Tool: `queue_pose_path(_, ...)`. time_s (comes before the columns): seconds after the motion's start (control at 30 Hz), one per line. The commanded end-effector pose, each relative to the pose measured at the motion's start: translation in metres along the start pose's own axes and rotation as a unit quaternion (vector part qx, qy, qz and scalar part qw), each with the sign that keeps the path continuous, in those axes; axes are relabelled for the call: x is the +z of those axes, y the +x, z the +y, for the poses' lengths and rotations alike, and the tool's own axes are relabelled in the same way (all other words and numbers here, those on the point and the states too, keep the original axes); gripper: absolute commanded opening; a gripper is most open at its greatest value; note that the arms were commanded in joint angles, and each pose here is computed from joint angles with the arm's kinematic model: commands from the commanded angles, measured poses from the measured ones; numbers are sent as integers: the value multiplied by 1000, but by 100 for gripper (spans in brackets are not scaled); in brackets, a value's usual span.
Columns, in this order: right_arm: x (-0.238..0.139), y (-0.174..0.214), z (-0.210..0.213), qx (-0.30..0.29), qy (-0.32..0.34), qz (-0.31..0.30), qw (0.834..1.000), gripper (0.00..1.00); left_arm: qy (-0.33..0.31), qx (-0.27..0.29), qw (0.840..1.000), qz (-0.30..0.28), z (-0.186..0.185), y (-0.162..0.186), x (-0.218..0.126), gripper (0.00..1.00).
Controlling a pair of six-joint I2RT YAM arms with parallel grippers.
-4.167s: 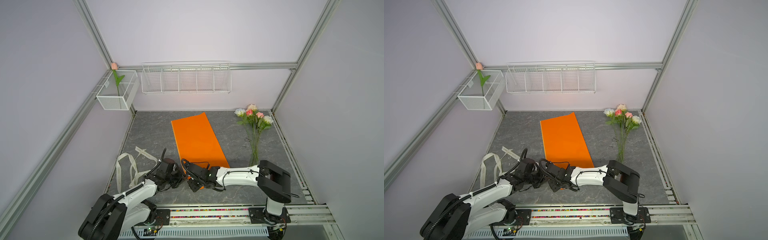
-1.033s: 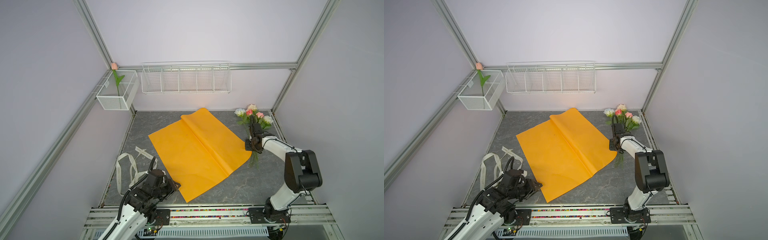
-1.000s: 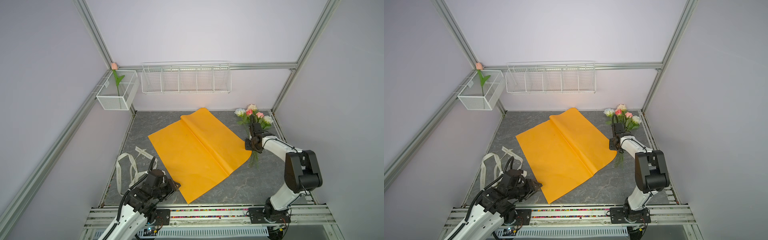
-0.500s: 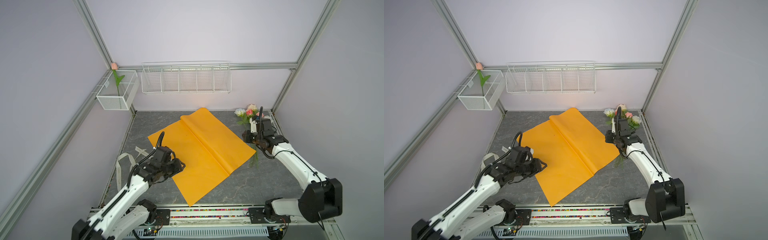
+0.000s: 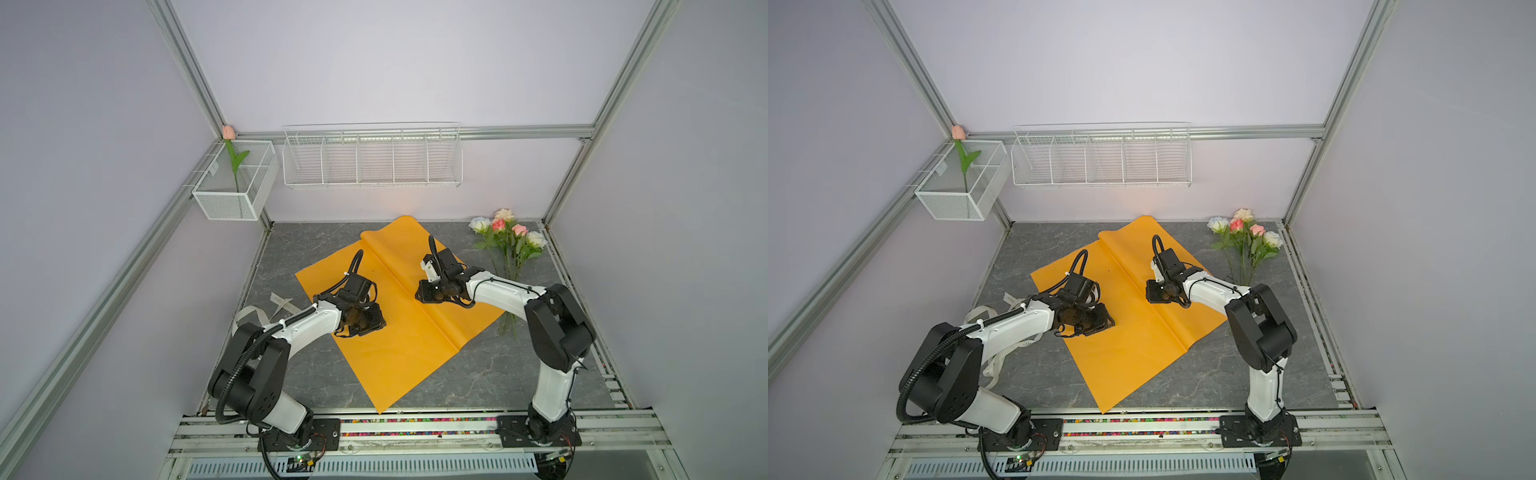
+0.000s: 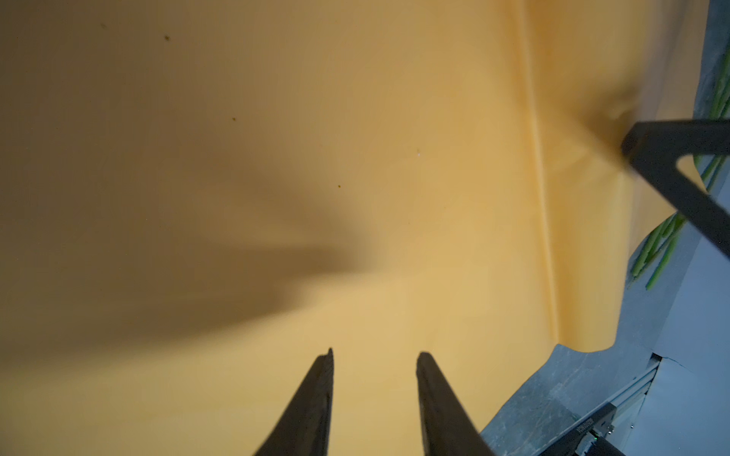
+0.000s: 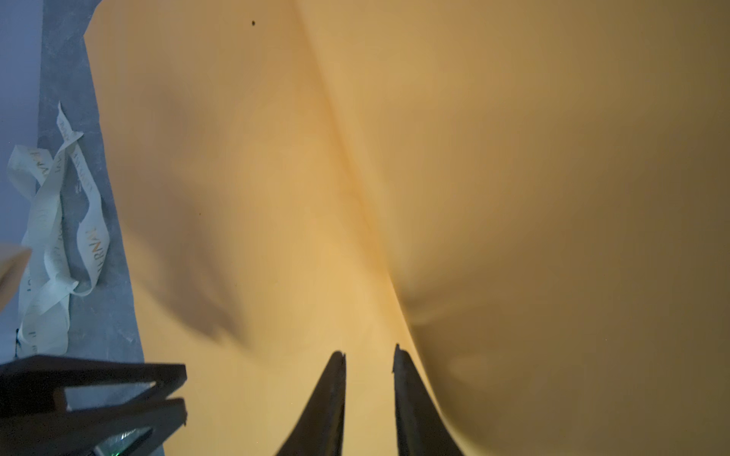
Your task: Tie the bouquet of fake flowers
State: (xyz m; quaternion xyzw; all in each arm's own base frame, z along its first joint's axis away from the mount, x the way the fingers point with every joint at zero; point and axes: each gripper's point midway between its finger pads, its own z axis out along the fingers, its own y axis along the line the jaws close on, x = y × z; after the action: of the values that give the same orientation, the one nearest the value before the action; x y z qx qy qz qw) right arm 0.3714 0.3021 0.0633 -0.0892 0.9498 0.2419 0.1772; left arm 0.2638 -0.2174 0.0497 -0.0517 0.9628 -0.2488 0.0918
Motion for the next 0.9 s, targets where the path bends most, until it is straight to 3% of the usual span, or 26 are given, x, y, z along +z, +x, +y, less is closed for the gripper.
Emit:
queue_pose_path(0.0,14,3,-15,9,36,23,999,25,11,-11,1000,5,5,11,11,36)
queue_pose_path(0.2,32,10,-39,-4,78,52,996,26,-1,-32,999,24,25,39,19,35)
queue_pose_path(0.53,37,31,-37,-39,33,91,995,28,27,-60,997,30,23,95,25,34)
queue_pose_path(0.7,42,40,-65,-10,80,103,991,27,15,-56,998,19,24,93,25,34)
queue_pose_path(0.87,40,26,-77,21,98,73,992,27,-4,-40,999,-1,19,77,22,35)
